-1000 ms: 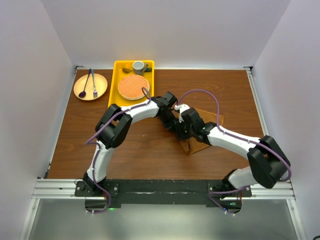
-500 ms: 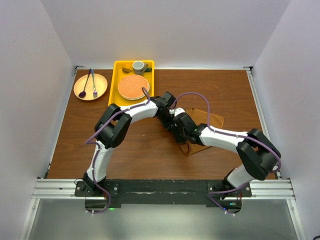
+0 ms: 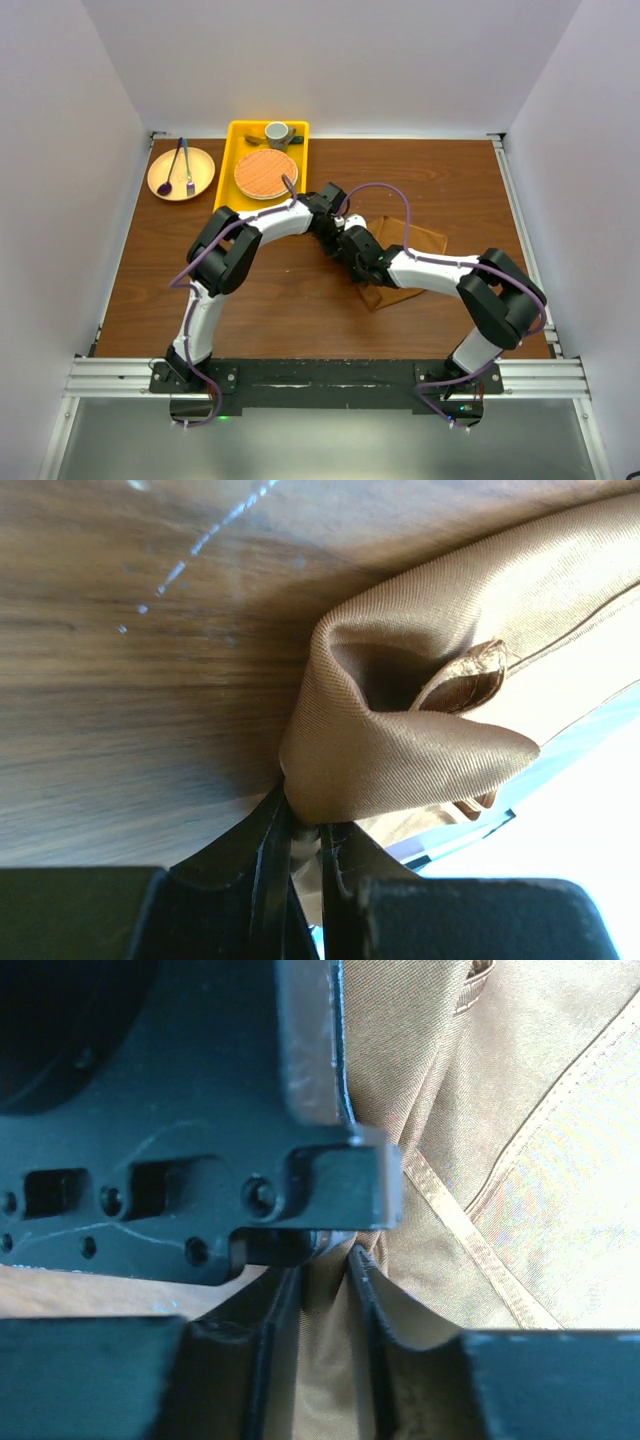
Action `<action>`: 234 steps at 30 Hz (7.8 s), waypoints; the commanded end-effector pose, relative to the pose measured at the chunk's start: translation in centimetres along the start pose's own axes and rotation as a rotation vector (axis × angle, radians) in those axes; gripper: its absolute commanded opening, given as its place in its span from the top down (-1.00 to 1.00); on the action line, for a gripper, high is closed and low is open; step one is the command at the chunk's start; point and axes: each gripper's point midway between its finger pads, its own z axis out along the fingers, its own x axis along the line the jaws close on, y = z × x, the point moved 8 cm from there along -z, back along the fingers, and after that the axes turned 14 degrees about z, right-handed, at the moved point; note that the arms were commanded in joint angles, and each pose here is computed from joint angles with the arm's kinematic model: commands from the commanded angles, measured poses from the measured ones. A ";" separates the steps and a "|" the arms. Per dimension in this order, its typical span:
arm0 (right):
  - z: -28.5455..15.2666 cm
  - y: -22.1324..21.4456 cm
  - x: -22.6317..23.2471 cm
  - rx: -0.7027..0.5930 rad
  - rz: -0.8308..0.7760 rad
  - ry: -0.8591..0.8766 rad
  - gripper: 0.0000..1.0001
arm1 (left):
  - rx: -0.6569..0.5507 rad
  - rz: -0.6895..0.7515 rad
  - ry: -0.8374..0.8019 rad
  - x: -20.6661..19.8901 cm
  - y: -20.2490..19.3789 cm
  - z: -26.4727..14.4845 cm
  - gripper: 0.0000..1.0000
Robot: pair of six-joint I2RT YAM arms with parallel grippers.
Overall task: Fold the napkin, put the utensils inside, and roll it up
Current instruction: Roll the napkin with the utensil
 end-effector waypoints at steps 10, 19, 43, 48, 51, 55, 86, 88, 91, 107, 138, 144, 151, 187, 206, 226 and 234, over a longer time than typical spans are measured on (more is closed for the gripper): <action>0.4 -2.5 1.3 0.166 0.110 0.182 1.00 | -0.035 0.156 -0.024 3.7 -0.2 -0.8 0.73; 0.4 -1.7 -0.3 0.270 0.293 0.326 1.00 | -0.135 0.351 -0.180 1.7 0.8 -3.6 -0.07; 5.6 0.2 -6.9 0.669 0.734 0.762 1.00 | -0.465 0.704 -0.453 0.0 -0.5 -9.4 0.35; 6.5 0.1 -8.3 0.680 0.724 0.720 1.00 | -0.470 0.684 -0.492 -1.5 0.6 -6.7 0.56; 6.7 -0.4 -8.6 0.688 0.699 0.700 1.00 | -0.457 0.662 -0.496 -1.7 1.1 -5.0 0.68; 6.9 -1.2 -8.8 0.701 0.699 0.684 1.00 | -0.430 0.603 -0.362 -0.3 2.3 -2.3 0.85; 5.2 1.8 -8.2 0.562 0.662 0.780 1.00 | -0.110 0.033 -0.125 0.7 -1.7 -4.2 -0.39; 5.2 1.8 -8.2 0.559 0.665 0.791 1.00 | -0.110 0.003 -0.126 0.8 -1.5 -3.1 -0.40; 5.3 1.7 -8.1 0.562 0.667 0.807 1.00 | -0.108 -0.039 -0.134 0.7 -1.2 -1.9 -0.40; 3.7 2.8 -7.6 0.513 0.678 0.878 1.00 | -0.139 -0.206 0.023 2.4 -1.6 0.1 -0.14; 1.3 3.3 -7.5 0.544 0.497 0.669 0.43 | -0.214 -0.070 0.044 1.4 -0.3 0.0 1.00; -2.5 6.2 -5.9 0.368 0.260 0.484 -0.28 | -0.148 -0.094 0.117 0.7 -0.4 -1.2 1.00; -5.2 7.0 -3.3 0.063 -0.034 0.188 -0.47 | -0.112 -0.090 0.176 0.7 -0.6 -1.4 1.00; -2.2 3.4 2.8 -0.133 -0.069 0.125 -0.08 | 0.004 0.014 0.136 2.3 1.6 -2.0 1.00; 0.4 1.4 2.3 -0.189 -0.063 -0.037 0.32 | 0.036 -0.007 0.124 2.5 1.6 -2.3 1.00; 0.9 0.8 -0.4 -0.073 0.217 0.288 1.00 | -0.250 0.201 -0.229 2.0 3.0 -6.8 0.04; 2.1 1.4 -1.4 0.059 0.370 0.511 1.00 | -0.386 0.331 -0.313 0.2 3.7 -10.6 -0.31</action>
